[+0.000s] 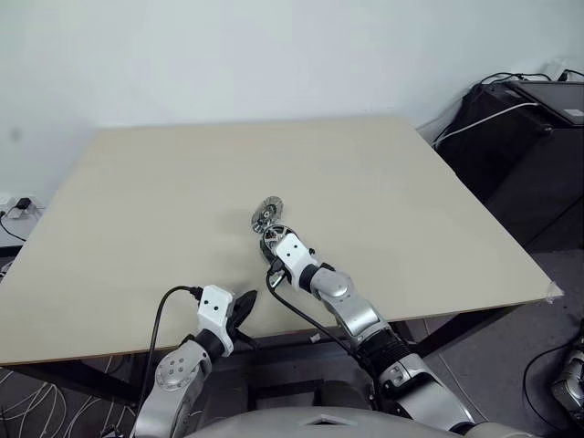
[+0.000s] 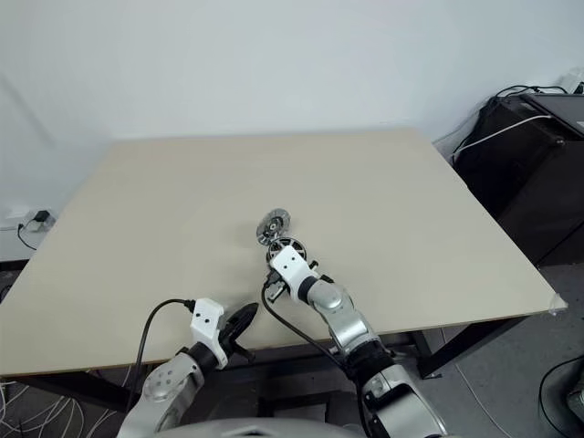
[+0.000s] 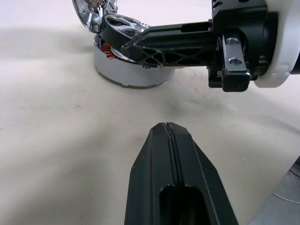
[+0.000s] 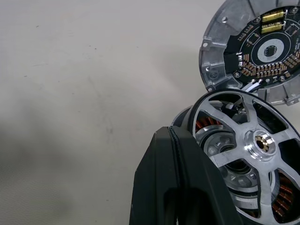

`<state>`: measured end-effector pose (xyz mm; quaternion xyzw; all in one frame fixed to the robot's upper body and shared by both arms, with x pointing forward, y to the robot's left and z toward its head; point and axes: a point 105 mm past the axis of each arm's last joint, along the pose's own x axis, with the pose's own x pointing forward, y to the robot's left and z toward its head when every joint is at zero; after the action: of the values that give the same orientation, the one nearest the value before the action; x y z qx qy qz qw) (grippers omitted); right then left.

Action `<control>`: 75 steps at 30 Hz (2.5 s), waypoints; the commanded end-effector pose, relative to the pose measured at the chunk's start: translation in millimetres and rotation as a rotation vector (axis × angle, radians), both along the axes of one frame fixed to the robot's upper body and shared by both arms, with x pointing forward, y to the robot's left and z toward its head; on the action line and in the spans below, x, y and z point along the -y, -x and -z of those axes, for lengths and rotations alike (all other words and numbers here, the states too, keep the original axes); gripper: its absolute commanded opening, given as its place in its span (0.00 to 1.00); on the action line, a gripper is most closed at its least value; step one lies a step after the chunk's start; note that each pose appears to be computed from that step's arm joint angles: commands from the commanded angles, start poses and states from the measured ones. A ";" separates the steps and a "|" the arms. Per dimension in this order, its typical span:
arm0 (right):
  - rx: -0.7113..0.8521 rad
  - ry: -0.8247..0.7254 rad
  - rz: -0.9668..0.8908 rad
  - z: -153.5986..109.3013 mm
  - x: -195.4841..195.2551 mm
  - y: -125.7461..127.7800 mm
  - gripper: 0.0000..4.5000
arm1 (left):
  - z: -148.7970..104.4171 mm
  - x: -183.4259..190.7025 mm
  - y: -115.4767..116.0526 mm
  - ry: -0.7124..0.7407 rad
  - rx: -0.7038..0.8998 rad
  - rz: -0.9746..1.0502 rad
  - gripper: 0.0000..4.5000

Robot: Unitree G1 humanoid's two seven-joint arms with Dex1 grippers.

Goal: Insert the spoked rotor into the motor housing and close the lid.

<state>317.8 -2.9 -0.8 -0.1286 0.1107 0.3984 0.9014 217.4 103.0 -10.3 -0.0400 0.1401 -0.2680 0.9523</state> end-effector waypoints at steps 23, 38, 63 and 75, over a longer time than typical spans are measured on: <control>0.152 -0.128 0.170 -58.7 9.9 -40.5 0.01 | -9.8 3.4 -3.4 0.020 0.041 0.010 0.00; -0.053 0.042 0.166 2.9 12.2 -40.2 0.01 | -10.5 1.0 -1.2 0.019 0.042 -0.006 0.00; 0.197 0.547 -0.543 -60.1 16.7 -11.5 0.63 | -7.0 12.1 -5.5 0.051 0.036 0.005 0.00; 0.080 0.743 -0.682 -33.2 21.4 -17.2 0.63 | -7.5 9.8 -4.4 0.060 0.049 -0.031 0.00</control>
<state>326.4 -27.3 19.8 -0.4671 0.1800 0.6027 0.6214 217.9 94.1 -13.5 -0.0623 0.1346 -0.2618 0.9537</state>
